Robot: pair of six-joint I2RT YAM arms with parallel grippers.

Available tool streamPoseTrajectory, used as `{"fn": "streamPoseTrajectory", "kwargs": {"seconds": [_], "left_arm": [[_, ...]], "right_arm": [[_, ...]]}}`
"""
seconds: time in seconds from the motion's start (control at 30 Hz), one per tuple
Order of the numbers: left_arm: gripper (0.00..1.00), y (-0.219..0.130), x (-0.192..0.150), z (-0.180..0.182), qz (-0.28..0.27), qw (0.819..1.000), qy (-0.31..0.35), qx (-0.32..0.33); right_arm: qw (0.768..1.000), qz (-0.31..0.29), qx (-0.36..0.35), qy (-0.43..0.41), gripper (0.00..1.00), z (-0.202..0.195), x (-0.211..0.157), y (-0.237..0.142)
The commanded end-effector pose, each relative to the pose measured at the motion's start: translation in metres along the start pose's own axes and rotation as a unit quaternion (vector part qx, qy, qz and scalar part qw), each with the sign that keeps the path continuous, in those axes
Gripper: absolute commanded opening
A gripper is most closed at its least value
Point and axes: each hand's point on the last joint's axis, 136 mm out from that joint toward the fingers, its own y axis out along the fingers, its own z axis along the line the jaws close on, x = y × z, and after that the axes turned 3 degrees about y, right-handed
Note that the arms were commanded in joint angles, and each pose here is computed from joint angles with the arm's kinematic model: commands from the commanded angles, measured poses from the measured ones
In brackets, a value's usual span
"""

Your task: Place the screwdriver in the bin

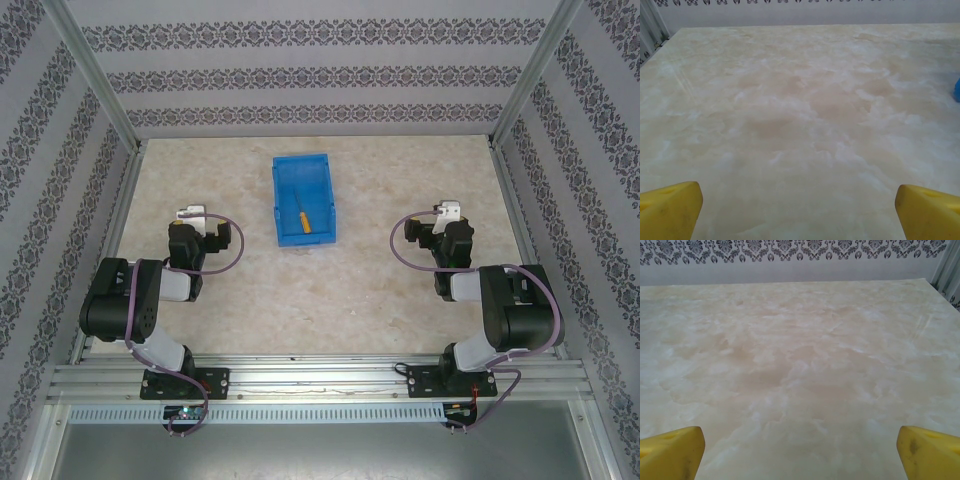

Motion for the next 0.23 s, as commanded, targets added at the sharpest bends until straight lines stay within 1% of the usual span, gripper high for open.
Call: {"fn": "streamPoseTrajectory", "kwargs": {"seconds": [0.0, 0.2], "left_arm": [[0.99, -0.0011, 0.0042, -0.0059, -0.005, 1.000, 0.004, -0.011], [0.99, -0.0011, 0.0044, -0.0057, -0.005, 1.000, 0.004, -0.011]], "right_arm": [[1.000, -0.016, 0.008, -0.002, 0.98, 0.0031, 0.0100, 0.0021], [1.000, -0.017, 0.008, -0.003, 0.98, 0.0032, 0.0101, 0.0014]]}}
